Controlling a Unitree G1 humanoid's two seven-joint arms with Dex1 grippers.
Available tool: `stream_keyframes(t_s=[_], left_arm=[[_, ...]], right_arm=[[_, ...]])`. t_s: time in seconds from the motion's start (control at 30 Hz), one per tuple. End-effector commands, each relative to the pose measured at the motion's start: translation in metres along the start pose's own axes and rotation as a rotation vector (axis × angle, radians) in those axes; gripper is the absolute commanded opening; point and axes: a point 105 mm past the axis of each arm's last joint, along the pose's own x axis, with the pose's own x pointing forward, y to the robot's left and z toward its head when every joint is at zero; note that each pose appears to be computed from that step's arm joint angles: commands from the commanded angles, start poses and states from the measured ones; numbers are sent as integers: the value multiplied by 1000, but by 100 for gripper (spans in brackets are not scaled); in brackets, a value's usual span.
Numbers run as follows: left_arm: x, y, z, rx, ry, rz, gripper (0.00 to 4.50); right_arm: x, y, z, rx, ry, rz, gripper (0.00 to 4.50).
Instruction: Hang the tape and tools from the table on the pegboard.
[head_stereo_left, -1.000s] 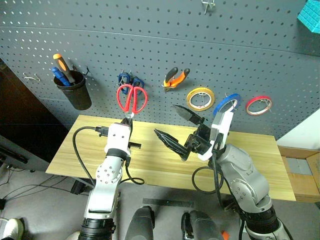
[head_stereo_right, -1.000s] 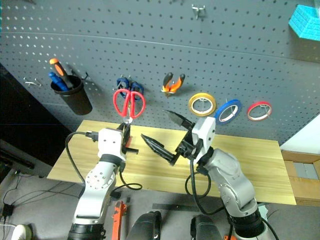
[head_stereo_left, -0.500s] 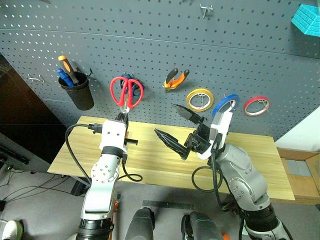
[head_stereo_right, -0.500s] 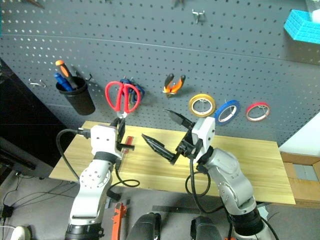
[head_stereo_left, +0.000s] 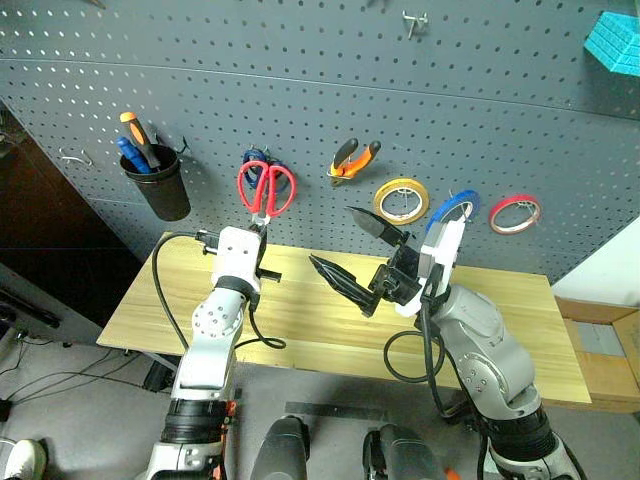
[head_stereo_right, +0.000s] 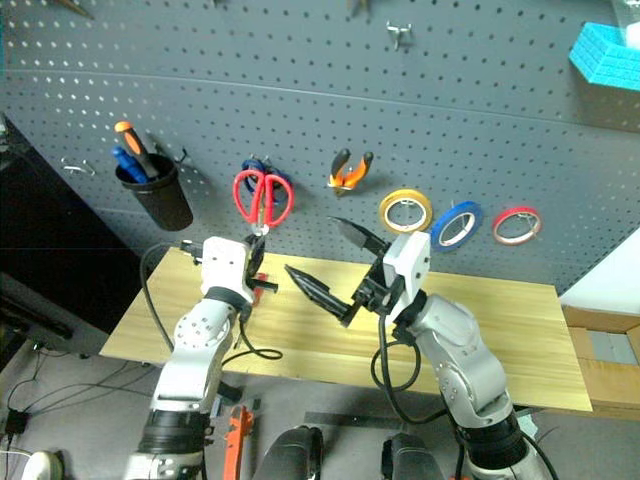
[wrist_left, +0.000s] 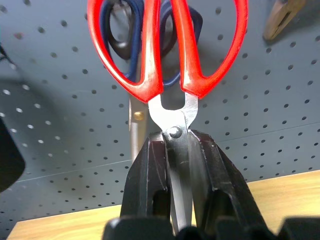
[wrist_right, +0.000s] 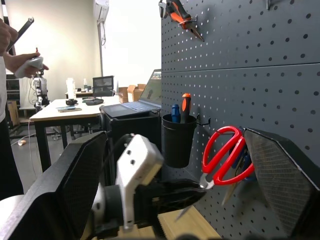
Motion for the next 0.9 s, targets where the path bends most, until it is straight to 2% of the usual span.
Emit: stream_keyframes(t_s=[0.03,0.23,0.4,0.53,0.7,0.77,0.9], left_arm=[[16,8,14,2,-48,5,58],[24,12,15,1,-52,7,262],[9,2,-6,-11,22,-14,439],[-26,-11,-26,-27,107,-50,439],[-63,-13,-52,-41,243,-39,439],[-64,-4,-62,-45,302,-13,439],[-46,10,-76,-90,363,-13,439]], right_arm=[[2,4,12,-31,-39,15,450],[3,4,12,-27,-37,16,450],[0,7,9,-22,-20,26,450],[-10,15,-6,-18,58,67,450],[-18,26,-45,-18,241,88,450],[-11,29,-53,-34,271,88,450],[10,31,-66,-72,311,95,450]])
